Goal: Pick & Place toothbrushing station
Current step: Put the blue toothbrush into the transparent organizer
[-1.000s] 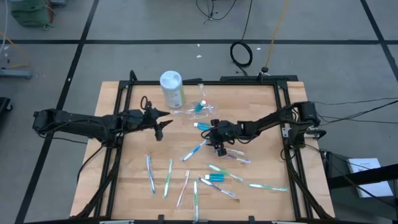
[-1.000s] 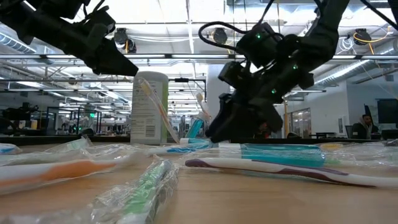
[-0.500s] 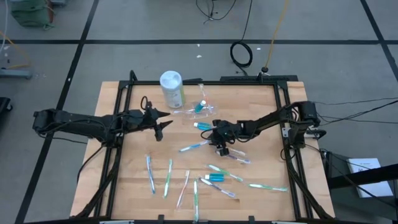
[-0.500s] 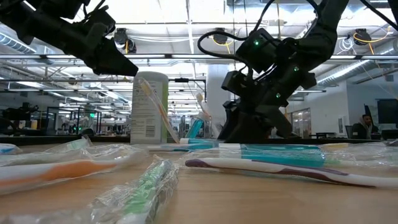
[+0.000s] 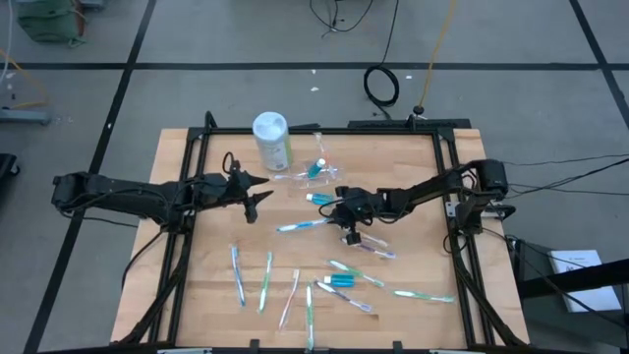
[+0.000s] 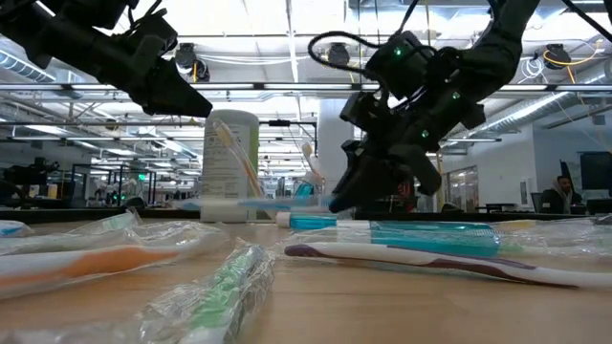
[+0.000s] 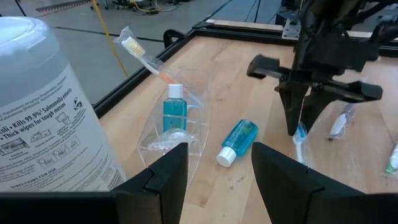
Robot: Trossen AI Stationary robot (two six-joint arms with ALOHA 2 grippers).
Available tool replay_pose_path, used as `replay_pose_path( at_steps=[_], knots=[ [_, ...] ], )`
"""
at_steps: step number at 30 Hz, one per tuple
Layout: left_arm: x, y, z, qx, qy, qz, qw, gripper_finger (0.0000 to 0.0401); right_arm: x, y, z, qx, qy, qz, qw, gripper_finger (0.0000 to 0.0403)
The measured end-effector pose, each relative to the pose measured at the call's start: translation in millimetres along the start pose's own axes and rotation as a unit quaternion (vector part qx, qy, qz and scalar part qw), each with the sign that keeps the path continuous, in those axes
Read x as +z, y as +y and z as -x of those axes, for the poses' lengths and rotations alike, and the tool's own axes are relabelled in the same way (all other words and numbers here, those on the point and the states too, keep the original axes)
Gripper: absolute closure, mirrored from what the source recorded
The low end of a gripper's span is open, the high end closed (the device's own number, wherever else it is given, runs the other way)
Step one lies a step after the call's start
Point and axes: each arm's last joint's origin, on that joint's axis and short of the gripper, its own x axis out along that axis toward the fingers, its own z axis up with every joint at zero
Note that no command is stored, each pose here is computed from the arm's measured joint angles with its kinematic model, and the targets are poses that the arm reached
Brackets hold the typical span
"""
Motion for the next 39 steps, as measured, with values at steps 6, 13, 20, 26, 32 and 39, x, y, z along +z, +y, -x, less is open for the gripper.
replay_pose_path(
  at_steps=[6,13,20,26,32,39],
  knots=[
    [0.2,0.0,0.0,0.000,-0.001,-0.003,1.000,0.0217,17.5,7.3,15.5,0.003,-0.026,0.040,0.999,0.0352],
    [0.3,0.0,0.0,0.000,-0.002,-0.003,1.000,0.0217,46.8,21.4,70.8,-0.016,-0.028,0.153,0.988,0.0357],
    [0.9,-0.1,0.0,0.000,-0.004,0.001,1.000,0.0217,54.3,14.7,118.8,-0.076,0.067,0.221,0.970,0.0358],
    [5.6,-0.3,0.2,-0.001,-0.028,0.004,1.000,0.0217,91.2,-11.2,146.1,-0.146,0.184,0.281,0.930,0.0359],
    [6.5,-0.2,0.1,-0.001,-0.033,0.001,0.999,0.0217,107.7,-41.6,156.7,-0.181,0.300,0.313,0.883,0.0359],
    [5.9,-0.2,0.1,-0.001,-0.029,0.000,1.000,0.0217,99.1,-61.3,151.9,-0.184,0.367,0.333,0.849,0.0359]
  ],
)
